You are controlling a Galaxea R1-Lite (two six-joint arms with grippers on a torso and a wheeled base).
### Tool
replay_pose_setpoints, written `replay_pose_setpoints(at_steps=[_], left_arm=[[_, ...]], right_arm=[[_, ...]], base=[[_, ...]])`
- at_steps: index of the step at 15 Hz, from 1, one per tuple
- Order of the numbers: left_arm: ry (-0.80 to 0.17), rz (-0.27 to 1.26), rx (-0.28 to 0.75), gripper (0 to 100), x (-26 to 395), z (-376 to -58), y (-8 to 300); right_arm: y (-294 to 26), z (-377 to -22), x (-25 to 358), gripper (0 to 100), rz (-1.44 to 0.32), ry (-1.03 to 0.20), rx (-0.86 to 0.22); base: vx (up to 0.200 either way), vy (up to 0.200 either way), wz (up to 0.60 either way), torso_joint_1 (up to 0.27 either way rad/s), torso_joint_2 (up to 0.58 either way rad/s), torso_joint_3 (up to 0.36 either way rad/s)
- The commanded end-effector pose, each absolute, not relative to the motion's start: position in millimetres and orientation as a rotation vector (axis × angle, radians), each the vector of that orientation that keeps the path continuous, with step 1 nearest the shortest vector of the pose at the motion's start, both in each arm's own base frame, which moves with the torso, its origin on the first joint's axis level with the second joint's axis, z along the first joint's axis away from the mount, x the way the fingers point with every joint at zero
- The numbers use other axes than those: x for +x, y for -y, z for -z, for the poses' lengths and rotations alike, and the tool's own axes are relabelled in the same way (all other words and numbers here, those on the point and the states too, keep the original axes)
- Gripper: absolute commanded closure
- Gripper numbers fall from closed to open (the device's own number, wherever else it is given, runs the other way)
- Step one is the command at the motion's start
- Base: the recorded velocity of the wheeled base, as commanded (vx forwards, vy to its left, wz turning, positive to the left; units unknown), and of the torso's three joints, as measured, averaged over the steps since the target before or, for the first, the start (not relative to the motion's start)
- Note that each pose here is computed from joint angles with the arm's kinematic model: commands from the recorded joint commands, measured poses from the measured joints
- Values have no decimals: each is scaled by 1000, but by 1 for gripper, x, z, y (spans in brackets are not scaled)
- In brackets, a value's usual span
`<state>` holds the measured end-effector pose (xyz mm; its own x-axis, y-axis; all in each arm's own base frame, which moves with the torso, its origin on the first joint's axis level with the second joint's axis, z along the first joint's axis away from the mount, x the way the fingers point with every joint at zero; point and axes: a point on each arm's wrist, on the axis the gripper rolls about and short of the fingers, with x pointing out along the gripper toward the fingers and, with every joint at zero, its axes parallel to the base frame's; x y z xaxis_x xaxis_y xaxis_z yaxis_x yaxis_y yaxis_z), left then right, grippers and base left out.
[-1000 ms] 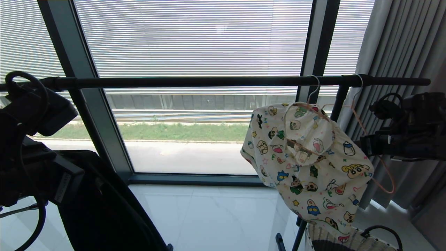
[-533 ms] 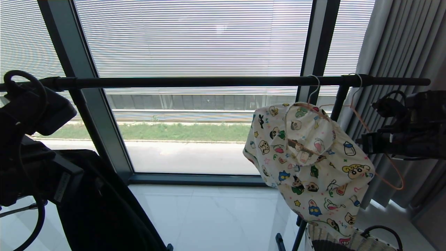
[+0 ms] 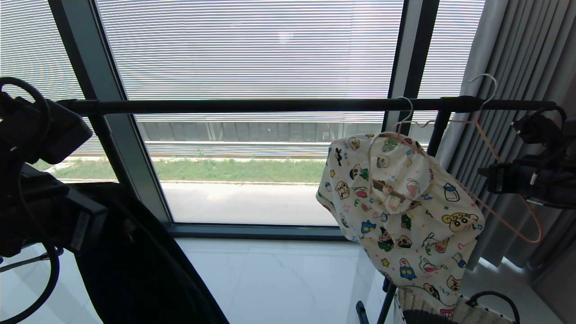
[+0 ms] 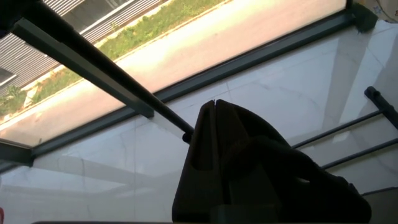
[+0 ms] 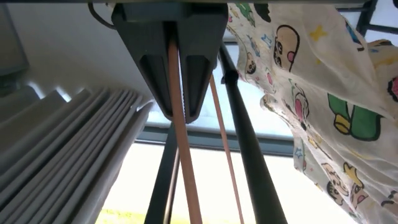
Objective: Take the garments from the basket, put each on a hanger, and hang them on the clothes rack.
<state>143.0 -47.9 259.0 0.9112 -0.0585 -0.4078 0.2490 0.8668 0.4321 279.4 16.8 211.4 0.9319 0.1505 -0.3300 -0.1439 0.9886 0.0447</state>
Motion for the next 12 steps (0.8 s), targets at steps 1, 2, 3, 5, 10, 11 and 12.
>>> replay_pose_setpoints(at_steps=[1,2,3,5,10,11,12], left_arm=[[-397,165,500,100,143,-258,48],[-402,166,501,100,143,-257,48],[-400,166,502,100,143,-257,48],[-402,167,504,100,142,-256,47],[-416,170,509,100,137,-250,46],[-419,170,509,100,137,-249,46],[-420,170,510,100,137,-248,46]], right_arm=[[-13,-213,255,100,-142,-298,19],[-11,-214,246,100,-130,-284,18],[-8,-215,238,100,-107,-275,15],[-4,-215,221,100,-55,-263,11],[-4,-202,175,100,-54,-263,-14],[-4,-200,167,100,-57,-259,-25],[-4,-200,161,100,-61,-250,-36]], base=[[0,0,0,0,0,0],[0,0,0,0,0,0],[0,0,0,0,0,0],[-200,0,0,2,2,-2],[-200,0,0,-1,0,3],[-200,0,0,-2,2,12],[-200,0,0,2,7,-2]])
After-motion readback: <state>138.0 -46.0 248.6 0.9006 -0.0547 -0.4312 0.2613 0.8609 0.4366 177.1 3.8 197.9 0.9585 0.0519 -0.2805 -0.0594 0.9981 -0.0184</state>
